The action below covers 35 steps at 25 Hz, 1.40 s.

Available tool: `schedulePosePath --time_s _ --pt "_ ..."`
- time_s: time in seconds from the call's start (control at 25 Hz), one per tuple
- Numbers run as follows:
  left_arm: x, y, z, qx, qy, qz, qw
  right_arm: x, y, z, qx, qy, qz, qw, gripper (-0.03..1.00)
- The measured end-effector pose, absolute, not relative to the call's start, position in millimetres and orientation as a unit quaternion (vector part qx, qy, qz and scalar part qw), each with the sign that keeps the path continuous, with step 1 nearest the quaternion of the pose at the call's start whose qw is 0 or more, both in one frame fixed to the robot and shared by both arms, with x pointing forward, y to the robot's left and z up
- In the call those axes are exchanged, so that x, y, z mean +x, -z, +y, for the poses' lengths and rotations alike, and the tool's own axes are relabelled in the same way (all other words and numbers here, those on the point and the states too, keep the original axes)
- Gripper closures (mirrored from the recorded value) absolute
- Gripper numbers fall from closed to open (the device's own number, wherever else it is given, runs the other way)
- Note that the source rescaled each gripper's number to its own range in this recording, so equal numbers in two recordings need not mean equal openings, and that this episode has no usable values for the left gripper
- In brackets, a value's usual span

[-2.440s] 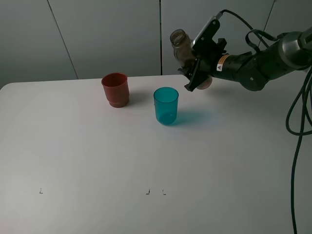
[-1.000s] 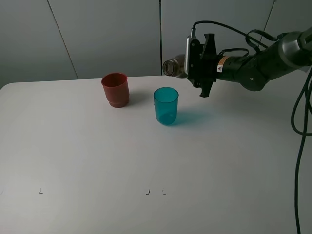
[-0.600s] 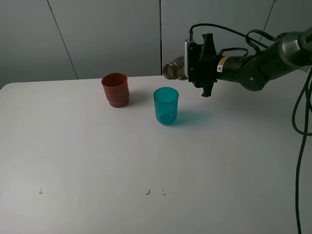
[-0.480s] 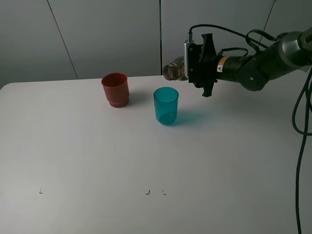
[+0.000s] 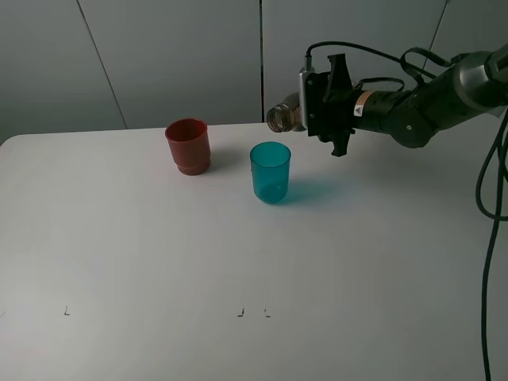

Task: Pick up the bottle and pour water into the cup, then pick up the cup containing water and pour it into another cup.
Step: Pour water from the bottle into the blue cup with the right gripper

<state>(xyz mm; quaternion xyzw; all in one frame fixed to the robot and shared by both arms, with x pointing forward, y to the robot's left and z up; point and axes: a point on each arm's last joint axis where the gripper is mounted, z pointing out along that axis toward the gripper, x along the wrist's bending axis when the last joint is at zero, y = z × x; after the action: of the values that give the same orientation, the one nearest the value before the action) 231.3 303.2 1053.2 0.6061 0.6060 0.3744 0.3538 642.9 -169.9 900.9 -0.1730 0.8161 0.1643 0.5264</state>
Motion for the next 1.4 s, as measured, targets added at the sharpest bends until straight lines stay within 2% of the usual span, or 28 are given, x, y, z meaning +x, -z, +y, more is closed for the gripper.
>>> schedulePosePath --time_s 1.4 --pt "231.3 -1053.2 303.2 0.604 -0.373 0.608 0.355 644.5 -905.7 -169.0 -0.244 -0.119 0.781 0.563 0.97"
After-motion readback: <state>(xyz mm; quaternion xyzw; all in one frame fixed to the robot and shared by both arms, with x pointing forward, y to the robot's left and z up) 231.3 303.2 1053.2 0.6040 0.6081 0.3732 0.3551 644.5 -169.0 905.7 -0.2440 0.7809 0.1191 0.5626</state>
